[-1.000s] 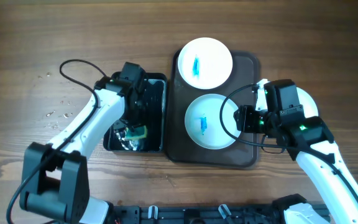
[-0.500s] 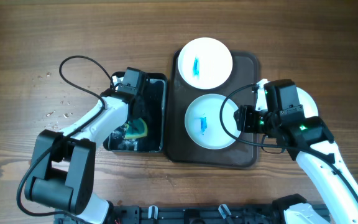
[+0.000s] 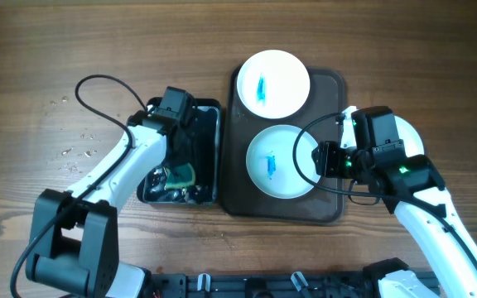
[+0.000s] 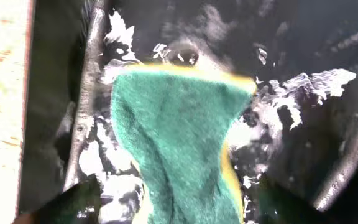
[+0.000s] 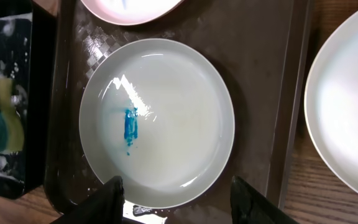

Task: Clean dirty plates on tray and stack at the side
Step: 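Grasp the green sponge with the left gripper and lift it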

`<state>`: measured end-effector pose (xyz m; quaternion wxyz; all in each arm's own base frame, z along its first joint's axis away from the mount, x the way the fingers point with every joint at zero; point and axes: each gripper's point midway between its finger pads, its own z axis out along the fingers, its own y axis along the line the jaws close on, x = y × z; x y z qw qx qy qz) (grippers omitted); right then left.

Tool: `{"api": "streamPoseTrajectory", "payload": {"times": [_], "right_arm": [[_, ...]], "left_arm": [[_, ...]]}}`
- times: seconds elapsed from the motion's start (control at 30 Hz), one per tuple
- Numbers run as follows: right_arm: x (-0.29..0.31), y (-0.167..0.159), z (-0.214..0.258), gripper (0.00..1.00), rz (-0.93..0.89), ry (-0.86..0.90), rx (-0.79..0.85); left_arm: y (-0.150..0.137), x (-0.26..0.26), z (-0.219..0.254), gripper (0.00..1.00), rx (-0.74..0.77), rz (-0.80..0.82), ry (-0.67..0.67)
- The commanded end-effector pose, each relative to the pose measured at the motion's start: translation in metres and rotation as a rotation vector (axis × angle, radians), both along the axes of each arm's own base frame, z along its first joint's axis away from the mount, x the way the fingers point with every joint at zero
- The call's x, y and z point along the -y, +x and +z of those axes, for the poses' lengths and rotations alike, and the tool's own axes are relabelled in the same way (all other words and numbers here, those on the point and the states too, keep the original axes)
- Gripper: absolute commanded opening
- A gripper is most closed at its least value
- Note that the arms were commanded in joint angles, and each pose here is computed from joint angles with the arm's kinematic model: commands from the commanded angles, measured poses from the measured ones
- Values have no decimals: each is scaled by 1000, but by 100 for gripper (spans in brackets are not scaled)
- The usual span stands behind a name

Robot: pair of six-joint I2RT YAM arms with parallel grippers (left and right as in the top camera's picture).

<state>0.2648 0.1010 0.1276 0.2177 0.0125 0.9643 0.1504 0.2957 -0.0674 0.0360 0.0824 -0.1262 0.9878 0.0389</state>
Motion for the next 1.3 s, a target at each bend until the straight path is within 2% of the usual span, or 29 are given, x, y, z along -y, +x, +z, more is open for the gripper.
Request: {"api": "streamPoseTrajectory", "payload": {"times": [0.0, 0.07, 0.13, 0.17, 0.2, 0.37, 0.6, 0.63, 0.7, 0.83, 1.0, 1.13, 1.27], "right_arm": [[-4, 1, 4, 55, 25, 4, 6], [-3, 0, 4, 55, 26, 3, 2], [-3, -1, 3, 55, 26, 1, -3], [-2, -2, 2, 55, 25, -4, -9], [-1, -2, 1, 55, 20, -12, -9], [17, 1, -7, 55, -90, -76, -33], [26, 3, -41, 58, -126, -52, -182], [22, 1, -47, 54, -103, -29, -212], [21, -1, -59, 38, -88, -11, -266], [24, 4, -76, 37, -104, -17, -304], [24, 7, -93, 32, -100, -26, -339], [9, 12, -104, 28, 46, 16, -326], [12, 14, -118, 28, 11, 0, -357]], "left_arm": [[-11, 7, -15, 48, -26, -11, -47], [-13, 6, -28, 35, -20, -10, -49], [-12, 6, -37, 18, -4, -11, -54], [-12, 7, -41, 6, 10, -12, -58], [-11, 7, -41, 4, 15, -12, -59], [-6, 9, -25, 4, 21, -43, -57], [16, 15, 55, 4, 93, -123, -63], [19, 16, 71, 4, 112, -135, -66], [23, 18, 99, 4, 146, -159, -69], [26, 31, 134, 4, 192, -200, -106], [22, 40, 134, 4, 182, -231, -108], [20, 50, 135, 4, 186, -255, -114], [19, 74, 136, 4, 189, -299, -204]]}}
